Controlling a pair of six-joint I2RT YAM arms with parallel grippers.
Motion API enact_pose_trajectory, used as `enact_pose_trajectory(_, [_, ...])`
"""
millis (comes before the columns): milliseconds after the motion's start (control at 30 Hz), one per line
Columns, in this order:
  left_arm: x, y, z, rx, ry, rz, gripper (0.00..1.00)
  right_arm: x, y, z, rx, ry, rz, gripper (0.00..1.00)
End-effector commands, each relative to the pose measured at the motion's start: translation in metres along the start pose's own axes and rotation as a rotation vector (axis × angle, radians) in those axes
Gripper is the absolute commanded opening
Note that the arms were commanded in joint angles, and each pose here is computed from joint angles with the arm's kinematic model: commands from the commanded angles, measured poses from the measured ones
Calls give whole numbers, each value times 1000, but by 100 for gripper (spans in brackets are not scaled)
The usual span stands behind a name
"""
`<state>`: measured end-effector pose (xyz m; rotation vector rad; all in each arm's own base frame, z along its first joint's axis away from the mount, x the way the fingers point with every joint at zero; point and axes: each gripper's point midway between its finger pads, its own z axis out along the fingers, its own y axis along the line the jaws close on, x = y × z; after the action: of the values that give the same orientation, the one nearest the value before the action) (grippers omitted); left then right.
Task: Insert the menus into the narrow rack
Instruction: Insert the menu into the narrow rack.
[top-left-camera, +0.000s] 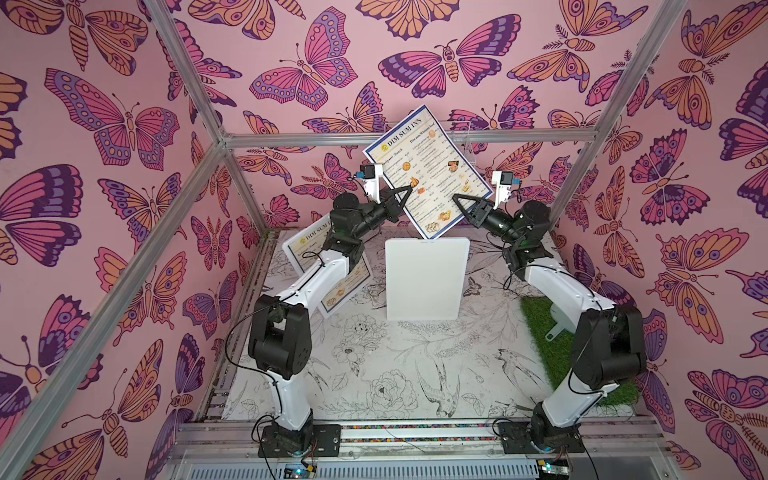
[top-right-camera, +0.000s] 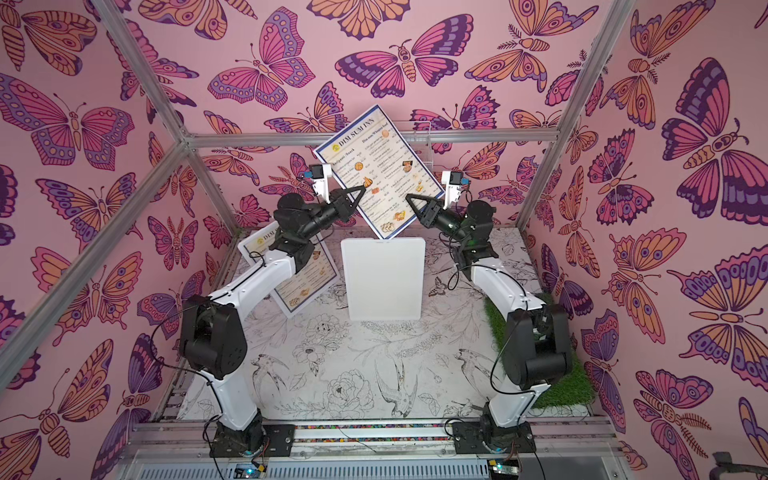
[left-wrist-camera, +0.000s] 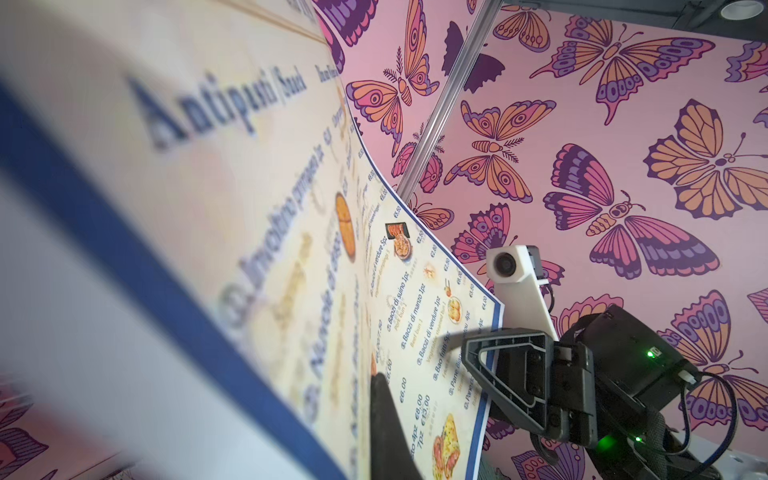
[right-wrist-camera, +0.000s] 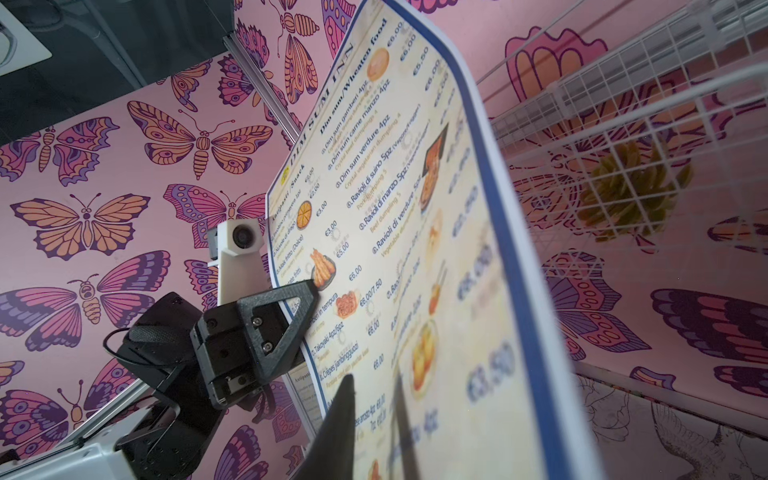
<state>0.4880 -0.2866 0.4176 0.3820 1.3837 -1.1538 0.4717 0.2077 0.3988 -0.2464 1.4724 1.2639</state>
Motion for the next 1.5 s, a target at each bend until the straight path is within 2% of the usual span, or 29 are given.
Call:
enact_pose_trajectory(0, [-21, -14, -10, 12, -46, 31, 2, -1, 11, 5, -32, 7, -29, 23])
enact_pose_trajectory(833, [-18, -18, -28, -14, -34, 57, 2, 10, 18, 10, -51, 26, -25, 24])
enact_pose_trajectory(1033, [-17, -15, -33, -18, -27, 57, 2, 11, 16, 10, -51, 24, -23, 30])
enact_pose_trajectory(1200, [-14, -13, -36, -15, -15, 63, 2, 11, 17, 11, -53, 26, -25, 41])
enact_pose_trajectory(1467, [-15, -13, -37, 22, 6, 84, 2, 11, 20, 10, -59, 33, -39, 51])
